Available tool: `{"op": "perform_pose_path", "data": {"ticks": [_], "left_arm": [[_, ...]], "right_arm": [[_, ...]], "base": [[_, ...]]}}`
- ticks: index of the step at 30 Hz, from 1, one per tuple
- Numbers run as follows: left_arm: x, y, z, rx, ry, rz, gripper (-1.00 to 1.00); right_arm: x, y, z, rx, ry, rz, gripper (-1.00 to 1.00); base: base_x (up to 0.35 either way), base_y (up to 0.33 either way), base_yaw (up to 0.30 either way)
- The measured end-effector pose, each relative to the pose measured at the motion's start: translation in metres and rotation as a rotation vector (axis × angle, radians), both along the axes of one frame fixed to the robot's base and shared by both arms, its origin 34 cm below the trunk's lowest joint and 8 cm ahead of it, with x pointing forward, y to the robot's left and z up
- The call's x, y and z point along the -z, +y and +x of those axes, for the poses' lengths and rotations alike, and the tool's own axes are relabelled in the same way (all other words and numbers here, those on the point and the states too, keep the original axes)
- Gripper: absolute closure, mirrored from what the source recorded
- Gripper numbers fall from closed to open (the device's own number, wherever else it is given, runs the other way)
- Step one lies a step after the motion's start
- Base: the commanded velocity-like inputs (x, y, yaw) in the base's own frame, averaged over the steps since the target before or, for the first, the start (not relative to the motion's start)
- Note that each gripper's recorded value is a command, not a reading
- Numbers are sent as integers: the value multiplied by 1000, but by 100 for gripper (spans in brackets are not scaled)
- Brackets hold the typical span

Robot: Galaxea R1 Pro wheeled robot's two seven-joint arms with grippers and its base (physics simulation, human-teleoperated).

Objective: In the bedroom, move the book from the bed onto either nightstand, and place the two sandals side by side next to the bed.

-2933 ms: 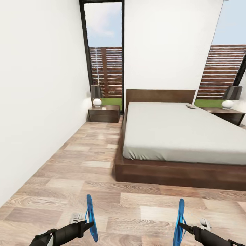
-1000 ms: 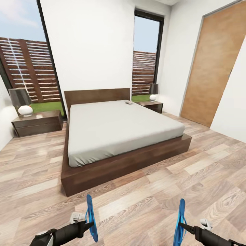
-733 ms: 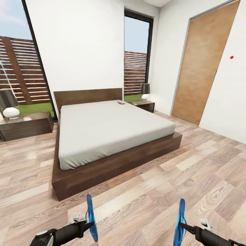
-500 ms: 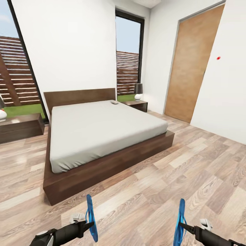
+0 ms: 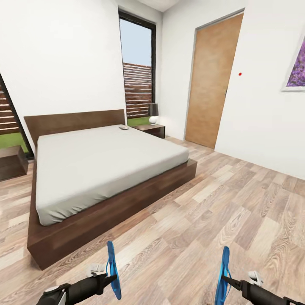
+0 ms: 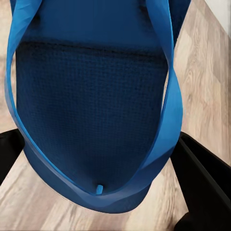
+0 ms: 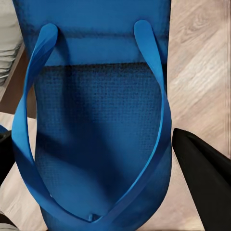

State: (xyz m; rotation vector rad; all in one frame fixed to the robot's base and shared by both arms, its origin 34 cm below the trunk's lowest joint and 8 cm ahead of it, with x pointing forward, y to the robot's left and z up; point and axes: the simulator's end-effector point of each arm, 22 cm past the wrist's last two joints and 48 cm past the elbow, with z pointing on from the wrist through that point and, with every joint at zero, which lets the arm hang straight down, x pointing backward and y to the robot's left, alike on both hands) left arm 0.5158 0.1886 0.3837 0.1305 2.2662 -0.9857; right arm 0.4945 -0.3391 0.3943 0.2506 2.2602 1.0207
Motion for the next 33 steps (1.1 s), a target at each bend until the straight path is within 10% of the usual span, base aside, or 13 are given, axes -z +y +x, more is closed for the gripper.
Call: {"op": "perform_pose_path", "data": {"ticks": [33], "left_arm": [[0, 0, 0, 0, 0, 0, 100]], "right_arm": [[0, 0, 0, 1, 0, -1, 100]], "base": [[0, 0, -283]]}}
